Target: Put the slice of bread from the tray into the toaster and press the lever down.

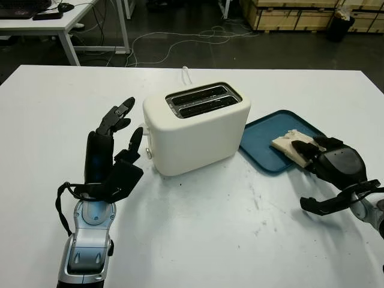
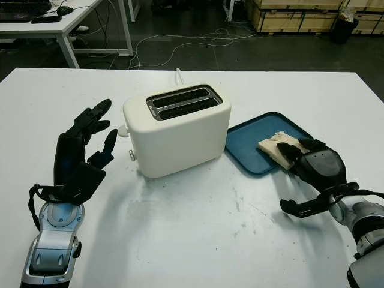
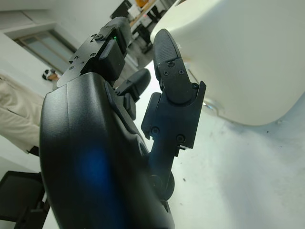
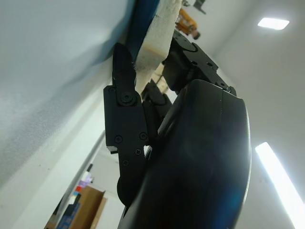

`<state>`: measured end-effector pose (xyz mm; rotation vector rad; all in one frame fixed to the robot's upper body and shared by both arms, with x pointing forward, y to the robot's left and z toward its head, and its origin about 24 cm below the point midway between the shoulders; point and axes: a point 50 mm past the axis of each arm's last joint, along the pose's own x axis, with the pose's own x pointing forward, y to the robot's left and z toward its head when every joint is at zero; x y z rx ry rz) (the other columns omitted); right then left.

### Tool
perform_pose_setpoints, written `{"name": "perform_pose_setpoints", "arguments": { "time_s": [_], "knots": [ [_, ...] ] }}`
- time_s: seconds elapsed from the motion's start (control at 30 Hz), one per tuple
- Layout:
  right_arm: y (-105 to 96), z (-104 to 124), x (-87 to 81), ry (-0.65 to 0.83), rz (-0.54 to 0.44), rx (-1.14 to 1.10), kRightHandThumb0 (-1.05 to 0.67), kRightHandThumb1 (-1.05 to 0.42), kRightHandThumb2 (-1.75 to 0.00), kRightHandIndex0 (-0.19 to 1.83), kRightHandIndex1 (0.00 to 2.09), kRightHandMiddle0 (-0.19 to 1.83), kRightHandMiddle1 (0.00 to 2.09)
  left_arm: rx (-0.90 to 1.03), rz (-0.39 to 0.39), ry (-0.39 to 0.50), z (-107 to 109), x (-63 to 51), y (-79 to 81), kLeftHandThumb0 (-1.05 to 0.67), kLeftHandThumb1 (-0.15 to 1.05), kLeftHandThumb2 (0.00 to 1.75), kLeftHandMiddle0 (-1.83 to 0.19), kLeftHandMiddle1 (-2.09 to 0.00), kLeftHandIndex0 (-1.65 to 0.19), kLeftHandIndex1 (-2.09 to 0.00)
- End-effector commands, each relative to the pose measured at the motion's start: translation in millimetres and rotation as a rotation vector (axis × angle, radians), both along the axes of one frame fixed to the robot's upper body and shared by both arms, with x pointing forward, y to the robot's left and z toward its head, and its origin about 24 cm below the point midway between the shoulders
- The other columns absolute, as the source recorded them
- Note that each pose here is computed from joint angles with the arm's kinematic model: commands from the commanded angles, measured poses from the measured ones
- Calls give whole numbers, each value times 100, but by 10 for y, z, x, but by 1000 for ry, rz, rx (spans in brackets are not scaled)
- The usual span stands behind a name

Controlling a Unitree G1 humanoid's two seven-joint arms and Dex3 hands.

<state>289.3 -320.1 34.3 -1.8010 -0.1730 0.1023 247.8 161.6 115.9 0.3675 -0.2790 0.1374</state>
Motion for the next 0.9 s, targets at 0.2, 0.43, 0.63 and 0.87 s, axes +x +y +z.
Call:
{"name": "perform_pose_setpoints", "arguments": {
  "time_s": [0.2,0.43,0.63,0.87],
  "knots": [
    [28,-77,-55,18,51,-51,-40,-92,-9,93,75,110,12,-4,0,-9,22,-8,-10,-47,92,53,-17,-88,-44,-8],
    [1,3,-22,-32,56,-78,-42,-92,-12,65,132,73,85,-7,-1,-12,20,-9,-11,-46,92,53,-17,-89,-45,-8],
    [-21,175,73,-58,61,-73,-40,-92,-17,71,104,79,62,-2,1,-14,16,-4,-11,-47,92,52,-18,-90,-45,-8],
    [30,396,214,-20,60,66,-37,-92,-14,65,118,103,7,5,5,-17,19,-8,-7,-45,92,53,-18,-90,-45,-8]
  ]
}}
